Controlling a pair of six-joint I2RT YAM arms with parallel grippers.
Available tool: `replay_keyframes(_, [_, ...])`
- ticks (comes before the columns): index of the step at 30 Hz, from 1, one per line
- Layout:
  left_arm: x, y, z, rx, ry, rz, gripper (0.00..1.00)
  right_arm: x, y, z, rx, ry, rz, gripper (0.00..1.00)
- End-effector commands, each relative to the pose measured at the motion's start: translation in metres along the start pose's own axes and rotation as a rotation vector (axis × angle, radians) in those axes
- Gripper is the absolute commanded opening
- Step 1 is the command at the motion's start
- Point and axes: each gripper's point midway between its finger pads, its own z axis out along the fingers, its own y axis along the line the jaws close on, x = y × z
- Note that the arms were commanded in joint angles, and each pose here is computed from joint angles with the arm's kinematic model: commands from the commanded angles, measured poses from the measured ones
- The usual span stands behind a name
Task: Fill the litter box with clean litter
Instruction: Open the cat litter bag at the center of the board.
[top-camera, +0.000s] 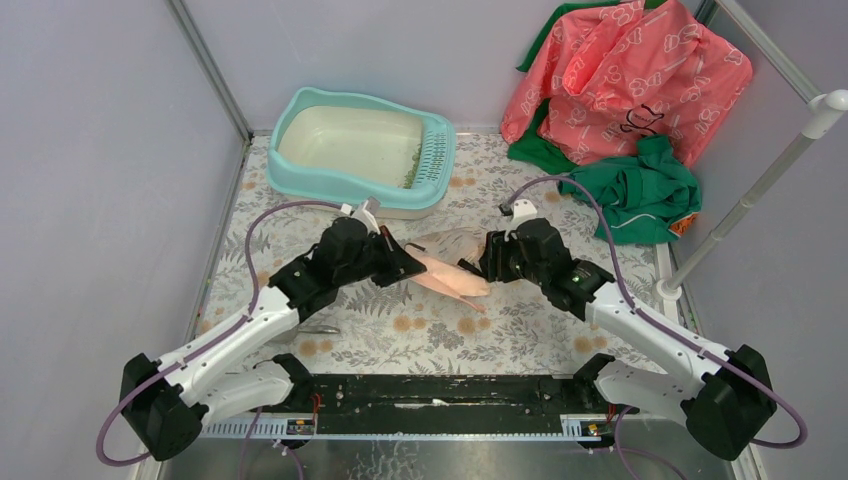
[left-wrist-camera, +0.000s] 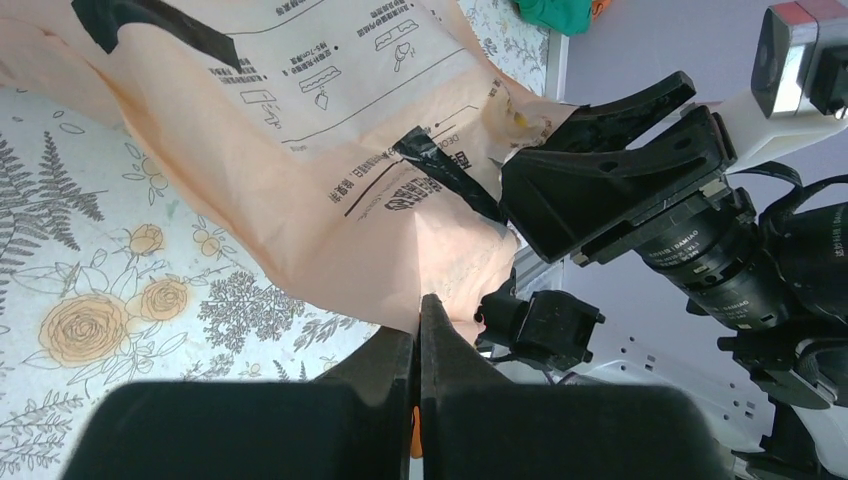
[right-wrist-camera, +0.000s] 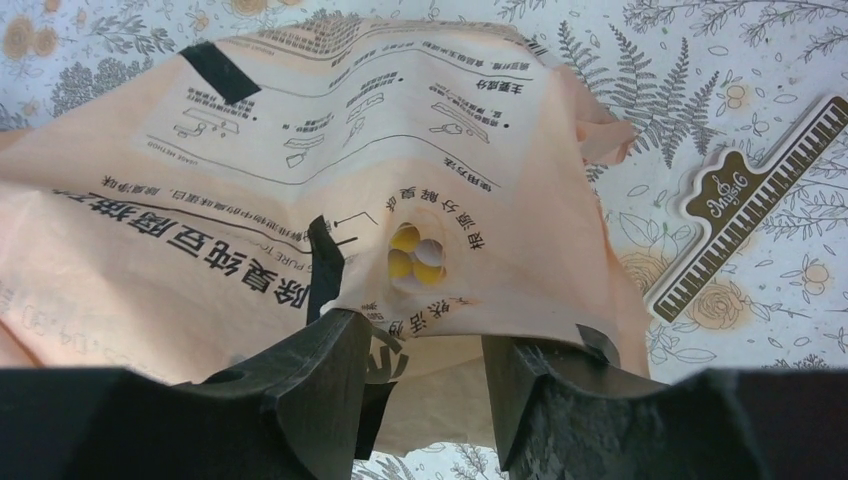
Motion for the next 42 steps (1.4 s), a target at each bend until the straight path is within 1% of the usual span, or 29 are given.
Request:
replay_keyframes(1, [-0.016,-0.036,-0.023,0.103,-0.061,0.022,0.00,-0.009,0.000,-0.001,-0.003,-0.052,0.004,0.52])
replay_keyframes(5, [-0.014,-0.040,-0.026,0.137,-0.060,0.004,0.00,-0.015,0.000,-0.003,-0.033,-0.081,0.015,0.52])
replay_keyframes(7, [-0.013,-0.045,-0.027,0.168,-0.053,-0.005,0.00,-0.015,0.005,-0.003,-0.086,-0.077,0.023,0.52])
replay_keyframes(11, [-0.016,-0.054,-0.030,0.210,-0.050,-0.005,0.00,-0.013,0.015,0.000,-0.221,-0.054,0.055,0.51])
replay_keyframes(17, [-0.029,-0.062,-0.037,0.240,-0.067,0.014,0.00,-0.006,0.034,0.003,-0.339,0.022,0.048,0.49])
replay_keyframes(22, [-0.034,-0.063,-0.038,0.267,-0.068,0.019,0.00,-0.013,0.050,-0.001,-0.431,0.001,0.053,0.49])
replay_keyframes(28, [-0.034,-0.063,-0.040,0.281,-0.067,0.018,0.00,-0.030,0.059,-0.003,-0.466,-0.053,0.092,0.50])
replay_keyframes(32, [-0.035,-0.062,-0.044,0.285,-0.076,0.020,0.00,-0.041,0.058,0.002,-0.450,-0.097,0.149,0.51])
replay_keyframes(39, [-0.032,-0.055,-0.048,0.285,-0.080,0.014,0.00,-0.061,0.049,0.001,-0.424,-0.243,0.243,0.51])
replay_keyframes(42, [-0.031,-0.052,-0.048,0.281,-0.079,0.012,0.00,-0.066,0.046,0.001,-0.420,-0.283,0.269,0.51])
